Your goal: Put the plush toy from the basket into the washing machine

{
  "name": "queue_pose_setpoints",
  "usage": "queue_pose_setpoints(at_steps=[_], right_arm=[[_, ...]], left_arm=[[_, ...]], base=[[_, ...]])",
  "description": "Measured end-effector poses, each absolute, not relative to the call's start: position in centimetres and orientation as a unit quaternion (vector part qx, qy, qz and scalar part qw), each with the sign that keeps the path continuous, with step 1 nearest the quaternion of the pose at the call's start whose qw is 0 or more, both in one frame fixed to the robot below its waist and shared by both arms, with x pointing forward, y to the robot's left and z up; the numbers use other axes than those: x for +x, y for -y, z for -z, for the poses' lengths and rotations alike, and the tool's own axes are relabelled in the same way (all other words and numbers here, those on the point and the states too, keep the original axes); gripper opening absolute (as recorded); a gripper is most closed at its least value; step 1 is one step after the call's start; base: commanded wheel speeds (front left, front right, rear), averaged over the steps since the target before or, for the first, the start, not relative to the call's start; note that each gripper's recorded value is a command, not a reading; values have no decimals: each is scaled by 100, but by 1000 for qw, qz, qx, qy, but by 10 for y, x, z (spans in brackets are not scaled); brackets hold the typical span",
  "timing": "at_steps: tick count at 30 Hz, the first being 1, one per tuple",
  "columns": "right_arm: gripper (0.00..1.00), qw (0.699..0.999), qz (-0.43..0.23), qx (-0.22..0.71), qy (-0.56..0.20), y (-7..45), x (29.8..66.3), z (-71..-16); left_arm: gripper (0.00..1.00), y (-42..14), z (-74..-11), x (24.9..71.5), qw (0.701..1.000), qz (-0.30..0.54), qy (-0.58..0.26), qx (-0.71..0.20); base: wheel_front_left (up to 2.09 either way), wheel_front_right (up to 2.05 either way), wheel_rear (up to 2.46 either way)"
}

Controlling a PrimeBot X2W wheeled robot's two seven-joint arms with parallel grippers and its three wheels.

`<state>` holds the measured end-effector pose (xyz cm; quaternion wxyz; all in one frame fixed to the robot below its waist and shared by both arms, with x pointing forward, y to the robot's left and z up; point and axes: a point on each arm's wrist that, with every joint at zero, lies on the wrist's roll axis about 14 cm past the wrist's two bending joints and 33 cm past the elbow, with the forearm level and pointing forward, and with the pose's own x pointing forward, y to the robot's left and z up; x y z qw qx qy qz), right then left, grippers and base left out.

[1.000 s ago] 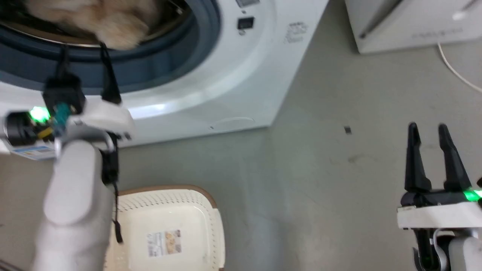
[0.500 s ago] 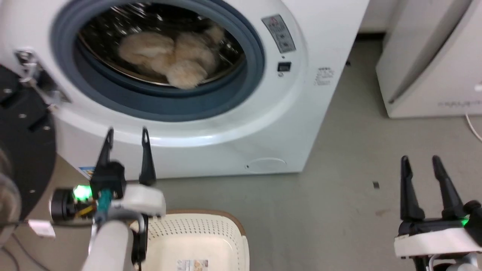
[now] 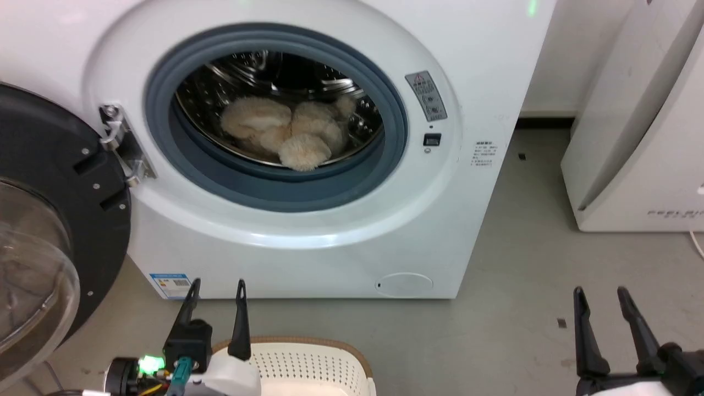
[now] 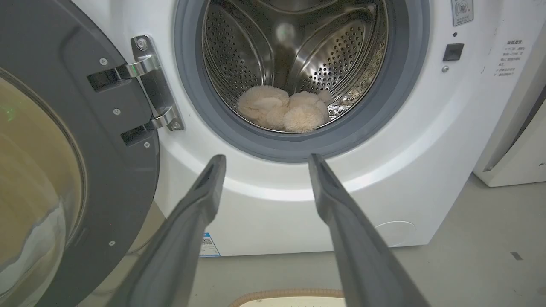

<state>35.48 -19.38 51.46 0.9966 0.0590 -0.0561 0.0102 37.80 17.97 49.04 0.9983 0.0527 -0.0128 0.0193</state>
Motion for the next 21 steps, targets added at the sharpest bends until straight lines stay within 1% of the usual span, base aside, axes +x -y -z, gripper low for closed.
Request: queue_pose_setpoints(at_steps=[10,11,21], right_arm=[[100,997,-15,60,56,190,347,-515],[0,997,-15,60,56,191,347,-515],[0,997,-17,58,50,190,347,-513]], left_arm=[[100,-180,-489,368,998,-14,11,55],[0,-179,-489,368,998,-14,11,54],[0,-179,-490,369,998,-14,9,53]], base=[[0,0,0],[0,0,0],[0,0,0]])
